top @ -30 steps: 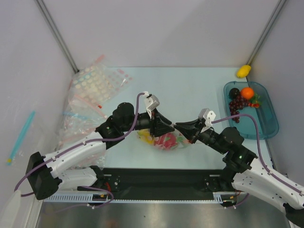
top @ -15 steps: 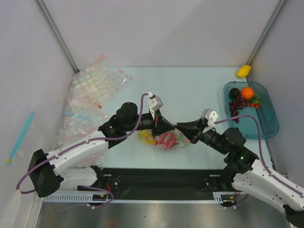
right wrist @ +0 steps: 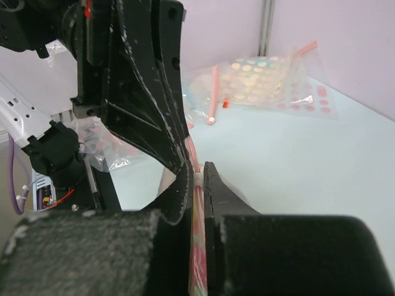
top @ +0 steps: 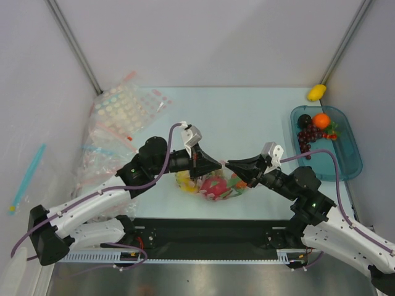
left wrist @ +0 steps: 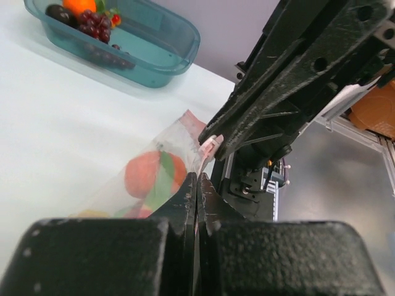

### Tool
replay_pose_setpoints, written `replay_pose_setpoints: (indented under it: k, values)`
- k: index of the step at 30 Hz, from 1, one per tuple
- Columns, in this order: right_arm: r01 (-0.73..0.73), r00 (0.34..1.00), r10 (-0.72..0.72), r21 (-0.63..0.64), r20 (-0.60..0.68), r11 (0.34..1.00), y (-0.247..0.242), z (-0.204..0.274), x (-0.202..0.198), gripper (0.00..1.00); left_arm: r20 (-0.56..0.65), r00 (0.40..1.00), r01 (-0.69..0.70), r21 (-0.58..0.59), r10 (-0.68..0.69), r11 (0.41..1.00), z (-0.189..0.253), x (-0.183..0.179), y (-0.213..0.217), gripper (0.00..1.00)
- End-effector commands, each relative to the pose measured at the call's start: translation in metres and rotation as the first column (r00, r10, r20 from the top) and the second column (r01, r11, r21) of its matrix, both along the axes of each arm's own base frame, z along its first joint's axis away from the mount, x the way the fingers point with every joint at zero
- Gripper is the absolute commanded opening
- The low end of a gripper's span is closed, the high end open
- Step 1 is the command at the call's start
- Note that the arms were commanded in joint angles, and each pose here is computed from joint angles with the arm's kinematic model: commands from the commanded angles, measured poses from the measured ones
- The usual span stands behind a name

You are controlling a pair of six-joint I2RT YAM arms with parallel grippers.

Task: Place the food in the zip-top bag and seal the zipper
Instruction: Zip the zipper food storage bag at the center of the board, then place the zipper food storage bag at the center of the board.

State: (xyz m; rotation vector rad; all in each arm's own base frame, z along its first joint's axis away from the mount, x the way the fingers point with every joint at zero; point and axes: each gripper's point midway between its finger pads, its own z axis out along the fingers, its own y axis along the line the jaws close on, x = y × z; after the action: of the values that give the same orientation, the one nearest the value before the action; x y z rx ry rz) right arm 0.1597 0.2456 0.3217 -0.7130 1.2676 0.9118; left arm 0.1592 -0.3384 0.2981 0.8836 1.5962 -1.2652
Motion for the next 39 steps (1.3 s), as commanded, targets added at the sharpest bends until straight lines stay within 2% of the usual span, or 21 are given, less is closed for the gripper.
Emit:
replay_pose_setpoints:
  k: [1,5,8,11,12,15,16,18,19,21,23,25,29,32,39]
  values:
    - [0.008,0.999,-0.011,0.052,0.052,0.999,-0.004,0.023,-0.001,0.0,0.1,0.993,-0.05,-0.156,0.066,0.986,0.053,-0.003,0.017,0.0]
    - [0.004,0.999,-0.007,0.049,0.052,0.999,-0.004,0.023,-0.001,0.0,0.104,0.983,-0.131,-0.185,0.152,0.974,0.06,0.004,0.03,0.0]
    - [0.006,0.999,-0.008,0.049,0.052,0.999,-0.004,0.023,-0.001,0.0,0.084,0.95,-0.283,-0.184,0.302,0.941,0.058,0.023,0.047,0.0]
    - [0.011,0.999,-0.013,0.047,0.051,0.999,-0.004,0.023,0.0,0.0,0.034,0.859,-0.496,-0.184,0.51,0.848,0.055,0.046,0.081,0.0]
    - [0.018,0.999,-0.02,0.047,0.048,0.999,-0.005,0.023,0.001,0.0,0.003,0.768,-0.628,-0.191,0.64,0.754,0.054,0.062,0.107,0.0]
    - [0.033,0.998,-0.035,0.049,0.045,0.998,-0.007,0.024,0.003,0.0,-0.082,0.607,-0.792,-0.144,0.79,0.594,0.036,0.078,0.149,0.0]
    - [0.035,0.998,-0.037,0.048,0.044,0.998,-0.007,0.023,0.003,0.0,-0.122,0.539,-0.839,-0.163,0.833,0.519,0.039,0.08,0.168,0.0]
    - [0.045,0.998,-0.047,0.05,0.041,0.998,-0.008,0.023,0.005,0.0,-0.145,0.464,-0.884,-0.15,0.874,0.444,0.032,0.082,0.187,0.01]
    - [0.05,0.998,-0.052,0.051,0.042,0.997,-0.009,0.023,0.005,0.0,-0.172,0.402,-0.912,-0.163,0.899,0.377,0.034,0.083,0.201,0.0]
    - [0.062,0.997,-0.064,0.051,0.038,0.997,-0.01,0.022,0.007,0.0,-0.183,0.334,-0.939,-0.144,0.925,0.311,0.028,0.083,0.216,0.0]
    - [0.069,0.997,-0.071,0.057,0.04,0.996,-0.012,0.024,0.007,0.0,-0.224,0.222,-0.972,-0.131,0.949,0.197,0.024,0.081,0.24,0.0]
    - [0.088,0.995,-0.091,0.064,0.041,0.994,-0.015,0.025,0.009,0.0,-0.265,0.169,-0.98,-0.148,0.949,0.133,0.023,0.077,0.255,0.0]
    - [0.114,0.992,-0.117,0.071,0.042,0.991,-0.019,0.025,0.012,0.0,-0.309,0.146,-0.98,-0.177,0.94,0.094,0.02,0.073,0.266,0.0]
    - [0.12,0.992,-0.123,0.075,0.039,0.99,-0.02,0.024,0.013,0.0,-0.307,0.172,-0.974,-0.198,0.936,0.114,0.022,0.073,0.262,0.0]
    - [0.127,0.991,-0.131,0.085,0.037,0.988,-0.022,0.026,0.013,0.0,-0.224,0.337,-0.934,-0.2,0.915,0.295,0.026,0.084,0.217,0.01]
